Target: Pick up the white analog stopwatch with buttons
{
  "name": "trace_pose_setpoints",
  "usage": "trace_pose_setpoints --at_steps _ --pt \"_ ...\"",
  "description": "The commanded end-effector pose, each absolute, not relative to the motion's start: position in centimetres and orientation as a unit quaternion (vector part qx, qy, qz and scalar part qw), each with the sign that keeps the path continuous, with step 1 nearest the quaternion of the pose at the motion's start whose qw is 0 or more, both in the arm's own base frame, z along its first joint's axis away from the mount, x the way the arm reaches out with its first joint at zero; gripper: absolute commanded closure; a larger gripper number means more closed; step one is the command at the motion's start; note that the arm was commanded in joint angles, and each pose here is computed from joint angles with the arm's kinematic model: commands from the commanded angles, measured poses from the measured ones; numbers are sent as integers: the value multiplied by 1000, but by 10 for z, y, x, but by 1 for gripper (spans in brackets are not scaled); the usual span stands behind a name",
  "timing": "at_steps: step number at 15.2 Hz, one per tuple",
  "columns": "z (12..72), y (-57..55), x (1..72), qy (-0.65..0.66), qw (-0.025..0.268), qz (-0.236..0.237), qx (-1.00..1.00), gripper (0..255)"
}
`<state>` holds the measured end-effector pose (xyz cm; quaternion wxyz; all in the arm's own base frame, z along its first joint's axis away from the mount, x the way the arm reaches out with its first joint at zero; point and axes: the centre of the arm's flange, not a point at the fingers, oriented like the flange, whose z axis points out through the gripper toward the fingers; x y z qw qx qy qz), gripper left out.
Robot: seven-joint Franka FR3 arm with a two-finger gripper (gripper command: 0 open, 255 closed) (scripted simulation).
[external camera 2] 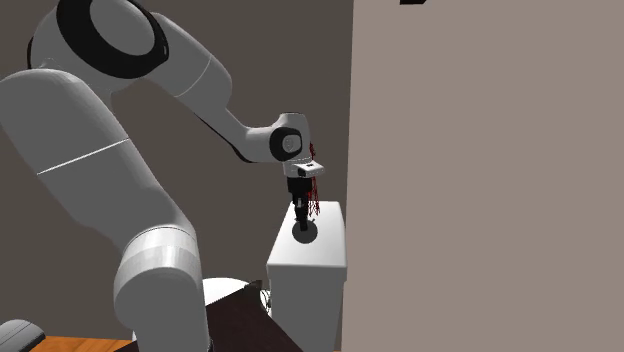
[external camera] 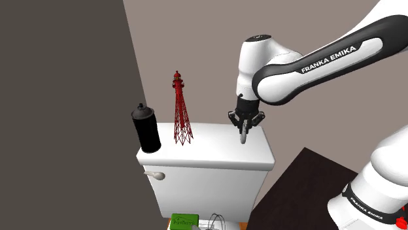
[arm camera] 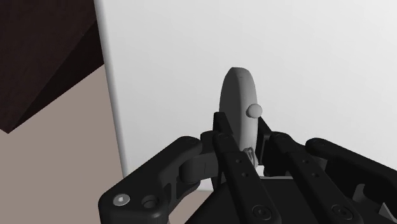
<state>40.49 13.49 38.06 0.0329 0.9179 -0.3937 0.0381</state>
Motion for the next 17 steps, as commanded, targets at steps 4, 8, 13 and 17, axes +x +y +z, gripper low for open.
trace_pose_setpoints --at_steps 4,8,13,17 --pt "401 135 404 -394 33 38 918 255" --pt "422 135 404 -394 33 38 918 255" --pt "448 135 404 -394 33 38 918 255" --pt "460 135 404 -394 33 38 918 255"
